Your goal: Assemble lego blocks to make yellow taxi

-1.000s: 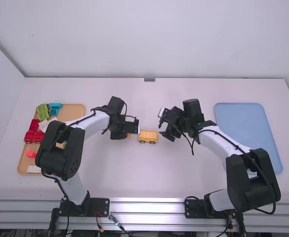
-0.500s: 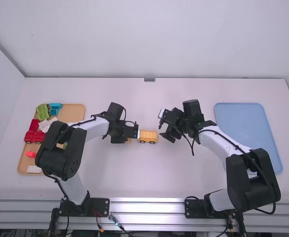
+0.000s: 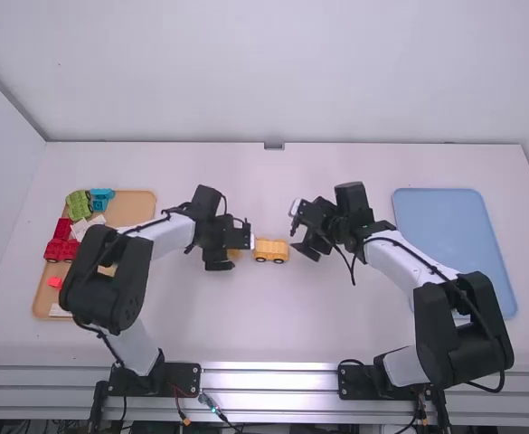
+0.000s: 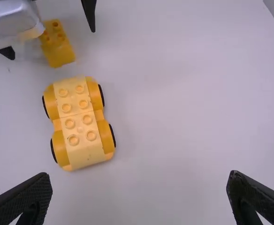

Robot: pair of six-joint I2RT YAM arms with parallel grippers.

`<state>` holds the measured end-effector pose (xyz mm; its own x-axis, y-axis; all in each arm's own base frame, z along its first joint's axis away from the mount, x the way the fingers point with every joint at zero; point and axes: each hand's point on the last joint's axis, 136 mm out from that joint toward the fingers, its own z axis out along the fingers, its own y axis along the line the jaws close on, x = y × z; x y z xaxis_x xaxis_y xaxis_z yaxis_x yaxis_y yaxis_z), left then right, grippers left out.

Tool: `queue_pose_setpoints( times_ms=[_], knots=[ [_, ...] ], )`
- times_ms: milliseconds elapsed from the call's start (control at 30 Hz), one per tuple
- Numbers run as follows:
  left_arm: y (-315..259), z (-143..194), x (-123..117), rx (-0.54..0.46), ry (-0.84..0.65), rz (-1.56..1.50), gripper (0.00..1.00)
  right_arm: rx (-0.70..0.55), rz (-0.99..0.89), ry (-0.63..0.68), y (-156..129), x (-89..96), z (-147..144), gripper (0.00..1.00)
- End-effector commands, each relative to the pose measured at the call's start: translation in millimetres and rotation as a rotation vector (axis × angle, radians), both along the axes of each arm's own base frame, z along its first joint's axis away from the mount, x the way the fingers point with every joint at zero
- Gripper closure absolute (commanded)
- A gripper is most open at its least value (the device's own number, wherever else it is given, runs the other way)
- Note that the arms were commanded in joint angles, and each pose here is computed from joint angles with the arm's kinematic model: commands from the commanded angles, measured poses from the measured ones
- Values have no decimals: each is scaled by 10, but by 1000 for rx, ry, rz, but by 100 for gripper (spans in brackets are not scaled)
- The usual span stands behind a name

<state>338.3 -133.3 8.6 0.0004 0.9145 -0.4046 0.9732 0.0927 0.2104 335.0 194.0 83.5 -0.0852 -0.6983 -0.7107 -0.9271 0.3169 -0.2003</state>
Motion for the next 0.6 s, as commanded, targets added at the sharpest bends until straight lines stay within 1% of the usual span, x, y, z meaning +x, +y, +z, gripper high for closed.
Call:
queue_pose_setpoints(
  times_ms=[0,33,67,100,133,200,300,367,433,467,567],
  knots=[
    [-49,382,107,-201,-49,-28,1,97,77,4,143,-106,141,1],
    [-39,436,101,-261,-50,-41,1,115,101,0,176,-119,156,1],
    [-7,532,66,-372,-56,-65,1,141,149,-3,232,-151,140,1],
    [-4,544,62,-384,-58,-68,1,144,154,-4,239,-153,137,1],
    [43,608,40,-470,-66,-77,1,164,182,1,282,-162,93,1],
    [104,657,37,-568,-65,-67,1,199,210,20,341,-165,11,1],
    [187,608,69,-652,-42,-34,1,256,255,54,422,-192,-102,1],
    [181,559,56,-690,-24,-35,1,290,281,70,469,-208,-174,1],
    [107,443,17,-695,-6,-67,1,315,301,91,502,-216,-298,1],
    [107,443,17,-695,-6,-67,1,315,301,91,502,-216,-298,1],
    [53,268,41,-690,17,-66,1,321,303,120,511,-228,-449,1]
  ],
)
